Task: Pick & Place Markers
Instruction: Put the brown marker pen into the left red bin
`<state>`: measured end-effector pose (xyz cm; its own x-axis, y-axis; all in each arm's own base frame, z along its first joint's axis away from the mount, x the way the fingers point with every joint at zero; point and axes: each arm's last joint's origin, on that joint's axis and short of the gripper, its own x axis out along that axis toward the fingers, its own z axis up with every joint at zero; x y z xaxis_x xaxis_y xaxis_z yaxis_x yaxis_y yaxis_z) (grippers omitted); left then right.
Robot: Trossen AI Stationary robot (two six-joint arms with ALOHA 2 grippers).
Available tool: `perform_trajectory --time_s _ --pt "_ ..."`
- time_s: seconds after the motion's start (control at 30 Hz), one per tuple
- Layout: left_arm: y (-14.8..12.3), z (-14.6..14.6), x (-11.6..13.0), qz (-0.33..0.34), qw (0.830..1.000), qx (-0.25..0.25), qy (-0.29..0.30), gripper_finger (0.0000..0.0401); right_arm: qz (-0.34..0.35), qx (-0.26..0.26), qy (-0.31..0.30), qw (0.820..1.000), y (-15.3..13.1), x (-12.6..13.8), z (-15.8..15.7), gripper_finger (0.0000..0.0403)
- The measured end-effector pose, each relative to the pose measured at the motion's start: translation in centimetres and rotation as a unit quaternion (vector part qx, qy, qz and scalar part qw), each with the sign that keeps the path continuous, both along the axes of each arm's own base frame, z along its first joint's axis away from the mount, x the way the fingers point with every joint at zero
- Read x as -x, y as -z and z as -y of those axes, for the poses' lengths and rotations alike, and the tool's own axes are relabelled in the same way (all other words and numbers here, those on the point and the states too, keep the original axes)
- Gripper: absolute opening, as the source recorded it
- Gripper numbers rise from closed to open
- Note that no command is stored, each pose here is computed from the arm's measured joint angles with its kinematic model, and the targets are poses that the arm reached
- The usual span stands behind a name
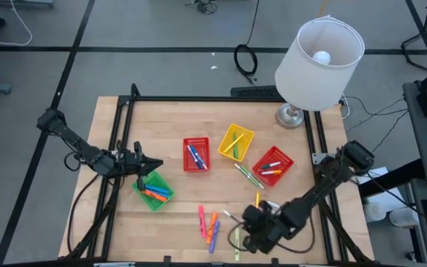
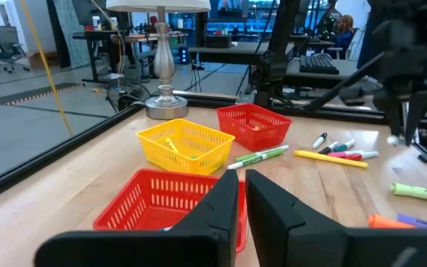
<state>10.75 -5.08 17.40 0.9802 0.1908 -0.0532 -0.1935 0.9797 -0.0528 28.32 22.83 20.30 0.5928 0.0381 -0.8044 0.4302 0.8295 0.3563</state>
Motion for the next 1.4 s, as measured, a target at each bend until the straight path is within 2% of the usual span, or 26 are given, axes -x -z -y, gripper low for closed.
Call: perform_trajectory --time_s 0.23,0.47,0.6,0.77,0.97,1.17,1.4 --pt "-0.8 0.0 0.0 0.032 0.999 0.002 0.003 0.0037 0.112 0.085 -0.040 0.989 -2.8 -5.6 4.7 0.0017" --pt "-1.7 0.2 0.0 0.069 0.997 0.003 0.036 0.0037 0.127 0.168 -0.007 0.977 -3.4 -9.5 13.2 0.0017" --pt "-2.0 0.3 0.0 0.087 0.994 0.010 0.058 0.0037 0.163 0.151 -0.007 0.975 -3.2 -11.6 17.5 0.0017" --pt "-2.2 0.4 0.0 0.092 0.993 0.001 0.070 0.0037 0.157 0.137 -0.002 0.978 -0.9 -13.2 21.1 0.0017" --pt "-2.2 0.4 0.0 0.091 0.993 -0.012 0.071 0.0037 0.114 0.129 0.023 0.985 2.5 -14.1 23.5 0.0017" --pt "-2.2 0.4 0.0 0.089 0.993 -0.026 0.070 0.0037 0.115 0.128 0.031 0.985 3.4 -14.4 24.0 0.0021" --pt "-2.2 0.4 0.0 0.088 0.993 -0.036 0.070 0.0037 0.117 0.130 0.030 0.984 3.4 -14.5 24.0 0.0084"
